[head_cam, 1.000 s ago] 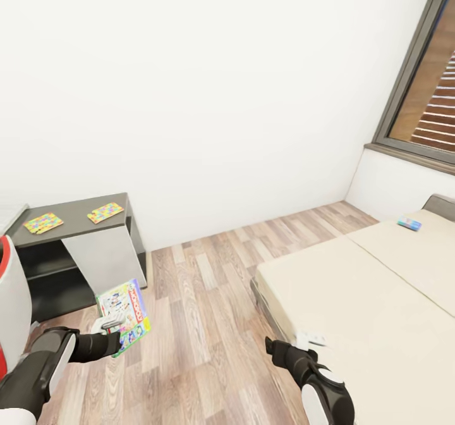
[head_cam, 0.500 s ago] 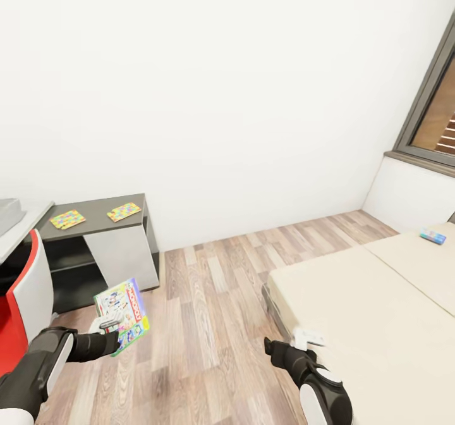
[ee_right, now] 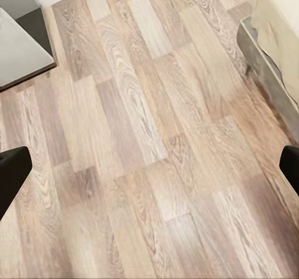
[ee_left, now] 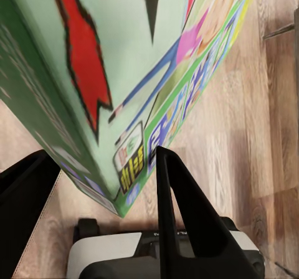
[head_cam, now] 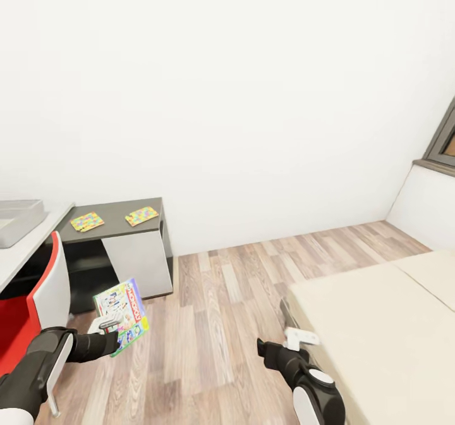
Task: Put all the toys in the child's room - the three board games (two on the bed and one on the table), the two jigsaw puzzles on the table, and the tennis ball on the table - inside the toy box on the table in the child's room.
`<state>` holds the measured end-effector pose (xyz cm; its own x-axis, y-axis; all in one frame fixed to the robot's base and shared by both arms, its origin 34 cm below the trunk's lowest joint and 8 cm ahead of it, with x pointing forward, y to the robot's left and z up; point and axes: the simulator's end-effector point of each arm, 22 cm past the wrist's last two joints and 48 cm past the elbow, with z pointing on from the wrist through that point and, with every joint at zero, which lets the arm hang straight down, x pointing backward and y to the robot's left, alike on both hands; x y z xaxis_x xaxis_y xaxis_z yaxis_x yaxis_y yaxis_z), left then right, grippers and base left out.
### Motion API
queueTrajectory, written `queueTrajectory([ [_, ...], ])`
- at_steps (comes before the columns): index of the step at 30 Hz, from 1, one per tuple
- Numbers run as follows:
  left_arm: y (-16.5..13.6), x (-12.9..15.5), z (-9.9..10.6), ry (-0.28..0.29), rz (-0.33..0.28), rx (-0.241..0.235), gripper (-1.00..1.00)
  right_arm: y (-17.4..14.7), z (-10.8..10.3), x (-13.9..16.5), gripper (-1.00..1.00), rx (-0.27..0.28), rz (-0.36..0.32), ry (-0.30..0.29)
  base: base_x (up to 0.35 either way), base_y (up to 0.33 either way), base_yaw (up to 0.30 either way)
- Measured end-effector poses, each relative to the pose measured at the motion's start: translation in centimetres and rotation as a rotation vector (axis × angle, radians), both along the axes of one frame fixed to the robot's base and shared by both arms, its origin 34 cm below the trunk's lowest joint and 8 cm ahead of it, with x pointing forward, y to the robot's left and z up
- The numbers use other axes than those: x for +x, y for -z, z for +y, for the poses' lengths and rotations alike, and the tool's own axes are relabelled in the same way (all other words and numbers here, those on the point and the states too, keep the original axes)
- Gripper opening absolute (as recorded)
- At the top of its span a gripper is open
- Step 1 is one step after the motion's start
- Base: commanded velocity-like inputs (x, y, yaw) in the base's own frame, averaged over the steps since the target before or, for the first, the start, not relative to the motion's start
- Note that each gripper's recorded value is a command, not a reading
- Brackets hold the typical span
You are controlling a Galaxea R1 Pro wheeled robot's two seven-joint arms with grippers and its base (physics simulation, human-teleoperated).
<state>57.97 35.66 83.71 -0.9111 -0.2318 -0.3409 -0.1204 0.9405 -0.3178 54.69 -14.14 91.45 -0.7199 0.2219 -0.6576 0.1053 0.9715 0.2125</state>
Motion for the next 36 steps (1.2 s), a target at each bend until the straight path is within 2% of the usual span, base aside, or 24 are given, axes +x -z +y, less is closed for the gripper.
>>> queueTrajectory([
  [14,-0.02,-0.01,0.09,0.000,0.000,0.001,-1.00,-0.26,-0.02,0.36,1.00,0.007,-0.013,0.005,0.266,0.172,0.003],
  [22,0.12,0.02,-0.08,0.001,-0.001,-0.003,-1.00,-0.19,0.12,0.36,1.00,0.007,-0.007,0.011,0.268,0.155,0.122],
  [28,0.46,-0.05,-0.28,0.002,0.004,-0.006,-1.00,0.10,-0.58,0.44,1.00,-0.021,0.007,0.032,0.270,0.040,0.037],
  [36,0.55,-0.06,-0.43,0.003,0.005,-0.009,-1.00,0.08,-0.48,0.44,1.00,-0.028,0.009,0.033,0.271,0.004,0.004],
])
